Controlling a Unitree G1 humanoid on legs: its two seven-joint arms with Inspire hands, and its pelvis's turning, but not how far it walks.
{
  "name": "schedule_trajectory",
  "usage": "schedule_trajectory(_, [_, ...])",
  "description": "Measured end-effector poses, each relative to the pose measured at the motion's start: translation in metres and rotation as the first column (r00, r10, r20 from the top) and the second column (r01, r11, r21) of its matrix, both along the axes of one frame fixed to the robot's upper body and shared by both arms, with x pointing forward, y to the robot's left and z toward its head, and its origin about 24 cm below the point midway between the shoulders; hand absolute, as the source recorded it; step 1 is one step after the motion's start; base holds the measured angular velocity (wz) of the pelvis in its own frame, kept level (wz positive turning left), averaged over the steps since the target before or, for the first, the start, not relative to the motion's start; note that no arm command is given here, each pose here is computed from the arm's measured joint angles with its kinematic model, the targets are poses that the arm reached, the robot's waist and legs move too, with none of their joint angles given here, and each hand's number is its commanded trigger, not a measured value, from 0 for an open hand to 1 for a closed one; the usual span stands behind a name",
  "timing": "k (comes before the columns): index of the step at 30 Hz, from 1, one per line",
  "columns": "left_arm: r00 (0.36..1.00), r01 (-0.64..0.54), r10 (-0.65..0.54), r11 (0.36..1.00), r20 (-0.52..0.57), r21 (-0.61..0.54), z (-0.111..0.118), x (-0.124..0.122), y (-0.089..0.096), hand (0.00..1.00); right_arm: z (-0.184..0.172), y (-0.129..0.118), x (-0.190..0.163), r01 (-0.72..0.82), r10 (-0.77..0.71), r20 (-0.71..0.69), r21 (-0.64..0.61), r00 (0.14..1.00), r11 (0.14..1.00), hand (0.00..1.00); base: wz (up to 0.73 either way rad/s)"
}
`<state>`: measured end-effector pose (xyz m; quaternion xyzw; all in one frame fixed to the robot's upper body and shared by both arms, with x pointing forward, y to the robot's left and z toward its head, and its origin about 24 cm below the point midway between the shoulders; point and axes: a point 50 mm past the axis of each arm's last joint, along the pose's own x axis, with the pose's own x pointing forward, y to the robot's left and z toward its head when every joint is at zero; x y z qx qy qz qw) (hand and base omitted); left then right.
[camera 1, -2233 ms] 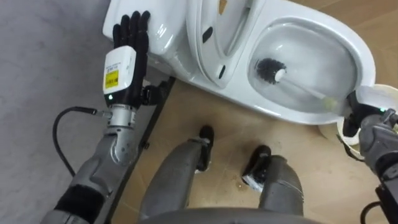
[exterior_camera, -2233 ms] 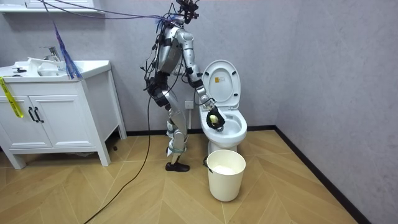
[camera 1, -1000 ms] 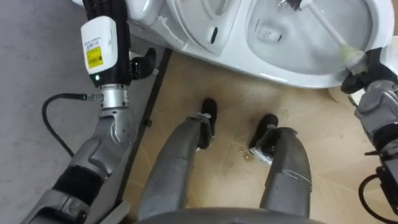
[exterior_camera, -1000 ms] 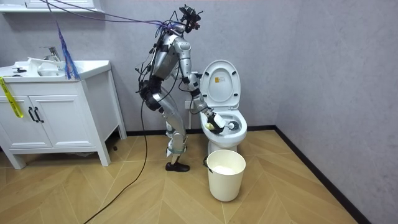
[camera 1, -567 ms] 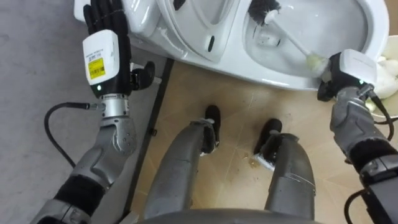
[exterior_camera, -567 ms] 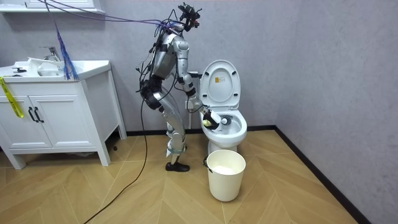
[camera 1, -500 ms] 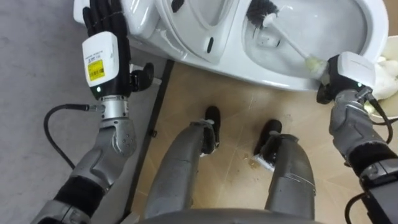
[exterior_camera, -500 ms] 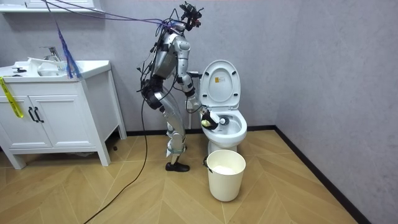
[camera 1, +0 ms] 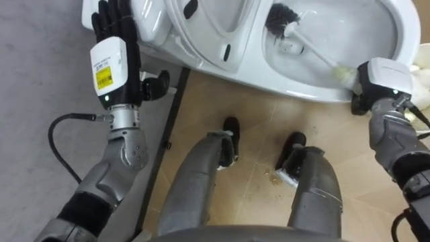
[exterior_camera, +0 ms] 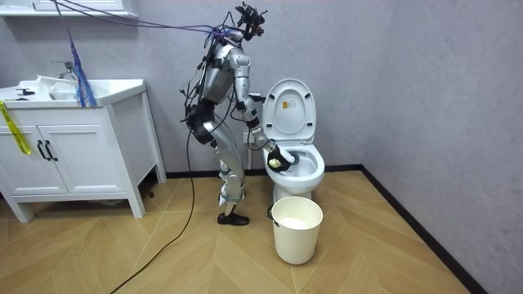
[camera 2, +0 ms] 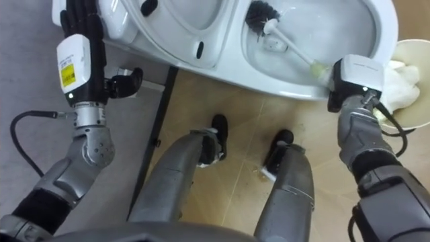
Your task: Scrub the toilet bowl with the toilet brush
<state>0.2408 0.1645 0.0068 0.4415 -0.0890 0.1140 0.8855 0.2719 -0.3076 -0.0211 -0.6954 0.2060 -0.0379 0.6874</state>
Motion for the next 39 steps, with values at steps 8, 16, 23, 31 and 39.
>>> schedule_trajectory(8, [0.999, 0.05, -0.051, 0.999, -0.009, -0.013, 0.009, 0.002, -0.006, 0.0, 0.007, -0.015, -0.001, 0.014, -0.015, -0.028, -0.052, 1.0, 0.999, 1.0, -0.02])
schedule_trajectory(16, [0.996, 0.081, -0.082, 0.997, -0.035, -0.015, 0.003, -0.004, -0.013, 0.0, -0.012, -0.017, -0.021, -0.049, 0.003, -0.177, -0.258, 0.984, 0.965, 1.0, 0.05])
schedule_trajectory(23, [0.996, 0.05, -0.053, 0.998, -0.074, -0.043, -0.01, -0.019, -0.011, 0.0, -0.034, -0.007, -0.04, -0.012, -0.039, -0.239, -0.212, 0.97, 0.977, 1.0, 0.04])
schedule_trajectory(31, [0.997, 0.014, -0.021, 0.996, -0.079, -0.089, -0.008, -0.02, -0.007, 0.0, -0.03, -0.003, -0.031, -0.002, -0.044, -0.286, -0.159, 0.957, 0.987, 1.0, -0.04])
schedule_trajectory(39, [0.998, 0.029, -0.035, 0.995, -0.057, -0.092, -0.001, -0.017, -0.009, 0.0, -0.013, -0.024, -0.024, 0.011, -0.078, -0.303, -0.216, 0.95, 0.976, 1.0, 0.02])
